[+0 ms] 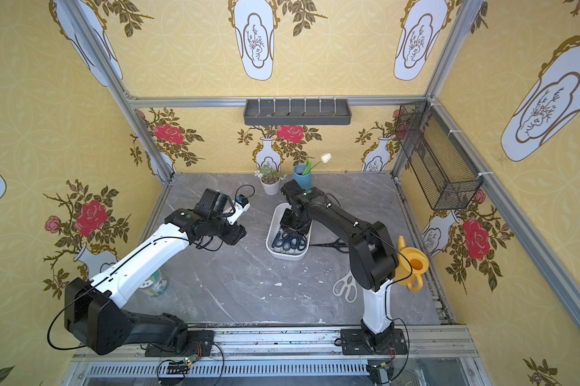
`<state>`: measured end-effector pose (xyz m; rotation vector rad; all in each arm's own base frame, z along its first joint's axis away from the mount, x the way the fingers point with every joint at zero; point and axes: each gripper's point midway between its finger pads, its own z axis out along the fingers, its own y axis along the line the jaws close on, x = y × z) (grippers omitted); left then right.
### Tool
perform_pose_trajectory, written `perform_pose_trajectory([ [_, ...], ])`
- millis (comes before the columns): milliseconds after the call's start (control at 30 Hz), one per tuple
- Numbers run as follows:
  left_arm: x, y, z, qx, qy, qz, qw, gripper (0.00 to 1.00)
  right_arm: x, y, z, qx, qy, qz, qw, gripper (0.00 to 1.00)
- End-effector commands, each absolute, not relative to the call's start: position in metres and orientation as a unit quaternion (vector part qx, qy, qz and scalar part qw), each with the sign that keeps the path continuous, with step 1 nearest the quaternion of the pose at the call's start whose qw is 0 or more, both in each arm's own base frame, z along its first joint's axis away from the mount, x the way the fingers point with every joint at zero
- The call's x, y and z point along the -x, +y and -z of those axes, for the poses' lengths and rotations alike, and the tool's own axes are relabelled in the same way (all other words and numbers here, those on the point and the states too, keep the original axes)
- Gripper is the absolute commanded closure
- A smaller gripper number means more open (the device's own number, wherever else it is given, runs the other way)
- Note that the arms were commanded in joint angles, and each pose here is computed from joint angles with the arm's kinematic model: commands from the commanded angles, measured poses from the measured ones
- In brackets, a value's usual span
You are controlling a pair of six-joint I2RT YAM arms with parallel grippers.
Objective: Put the scissors into the storage box
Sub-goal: Place the scissors in the storage box.
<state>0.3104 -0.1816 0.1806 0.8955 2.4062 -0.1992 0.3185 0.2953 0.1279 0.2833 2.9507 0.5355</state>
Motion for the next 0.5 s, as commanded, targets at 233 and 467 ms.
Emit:
perform_pose_trajectory([
  [233, -0.304, -0.189, -0.172, -0.333, 0.9, 0.102, 0.263, 0.39, -0.284, 0.125, -0.145, -0.288, 0.948, -0.065, 0.115, 0.48],
  [467, -0.295, -0.198, -0.168, -0.336, 0.9, 0.134, 0.242, 0.41, -0.193, 0.086, -0.106, -0.299, 0.953, -0.048, 0.034, 0.5],
])
